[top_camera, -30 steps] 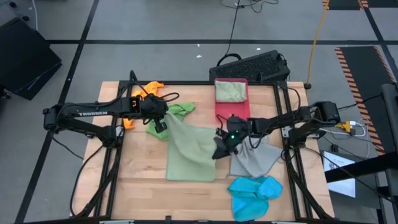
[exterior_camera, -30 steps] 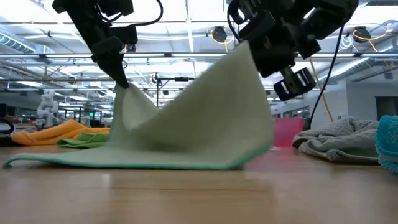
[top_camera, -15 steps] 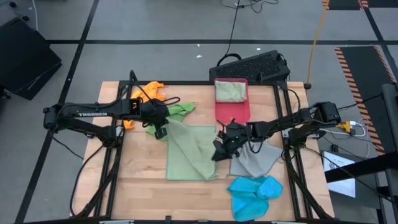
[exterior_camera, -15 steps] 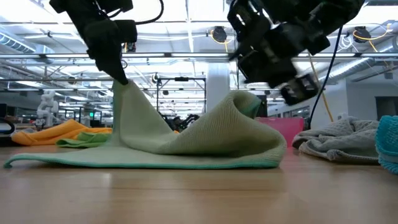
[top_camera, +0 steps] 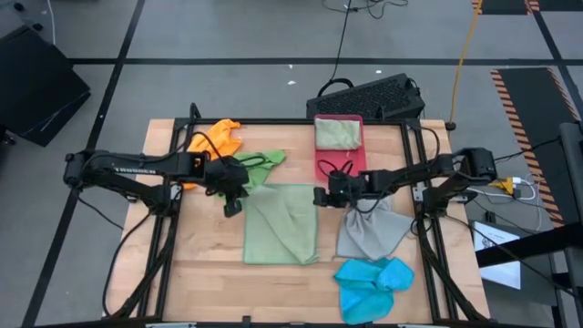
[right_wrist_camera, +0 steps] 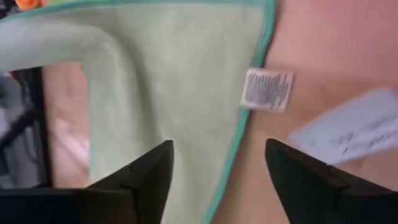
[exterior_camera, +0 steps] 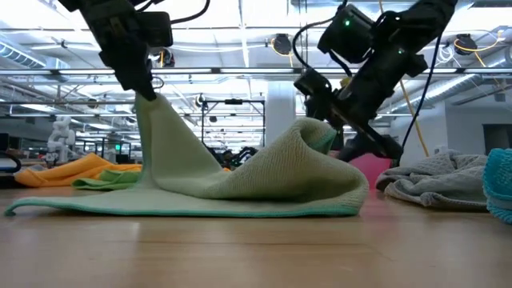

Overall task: Fold microfiber towels
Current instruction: Fold the light green microfiber cloth

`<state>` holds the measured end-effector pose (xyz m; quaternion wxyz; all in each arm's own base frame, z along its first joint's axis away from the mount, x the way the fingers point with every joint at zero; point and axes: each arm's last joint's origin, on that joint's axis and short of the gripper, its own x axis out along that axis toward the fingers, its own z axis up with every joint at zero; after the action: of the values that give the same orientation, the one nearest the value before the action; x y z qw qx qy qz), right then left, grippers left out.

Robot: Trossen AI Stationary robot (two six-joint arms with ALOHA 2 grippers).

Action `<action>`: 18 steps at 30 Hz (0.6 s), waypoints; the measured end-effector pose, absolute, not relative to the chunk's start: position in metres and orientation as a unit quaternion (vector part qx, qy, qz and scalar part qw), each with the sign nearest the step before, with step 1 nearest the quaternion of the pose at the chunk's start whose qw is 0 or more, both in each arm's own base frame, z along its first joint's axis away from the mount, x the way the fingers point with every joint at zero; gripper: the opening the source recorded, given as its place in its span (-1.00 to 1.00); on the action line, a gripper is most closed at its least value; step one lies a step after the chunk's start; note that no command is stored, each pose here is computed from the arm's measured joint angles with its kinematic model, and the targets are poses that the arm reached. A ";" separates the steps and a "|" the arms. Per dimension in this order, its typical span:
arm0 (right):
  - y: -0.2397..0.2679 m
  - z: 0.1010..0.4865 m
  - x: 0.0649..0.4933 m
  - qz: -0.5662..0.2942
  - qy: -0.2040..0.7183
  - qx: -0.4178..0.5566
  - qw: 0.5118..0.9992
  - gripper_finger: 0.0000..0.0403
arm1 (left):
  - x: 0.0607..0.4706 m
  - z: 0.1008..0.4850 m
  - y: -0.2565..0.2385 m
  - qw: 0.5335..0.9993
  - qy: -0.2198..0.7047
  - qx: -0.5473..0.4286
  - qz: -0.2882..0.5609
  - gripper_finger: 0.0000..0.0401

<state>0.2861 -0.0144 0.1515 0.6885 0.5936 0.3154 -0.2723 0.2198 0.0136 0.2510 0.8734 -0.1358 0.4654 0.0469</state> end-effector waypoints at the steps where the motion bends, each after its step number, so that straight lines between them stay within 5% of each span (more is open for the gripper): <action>1: -0.017 0.151 0.286 -0.273 0.316 0.583 0.697 0.29 | 0.220 0.251 0.012 0.873 0.466 -0.137 0.040 -0.95; 18: -0.043 0.124 0.297 -0.288 0.313 0.521 0.740 0.26 | 0.219 0.251 0.004 0.858 0.472 -0.199 0.030 -0.95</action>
<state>0.2967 -0.0433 0.1239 0.7403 0.5208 0.3131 -0.2876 0.2193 0.0043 0.2508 0.8581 -0.1992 0.4723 0.0303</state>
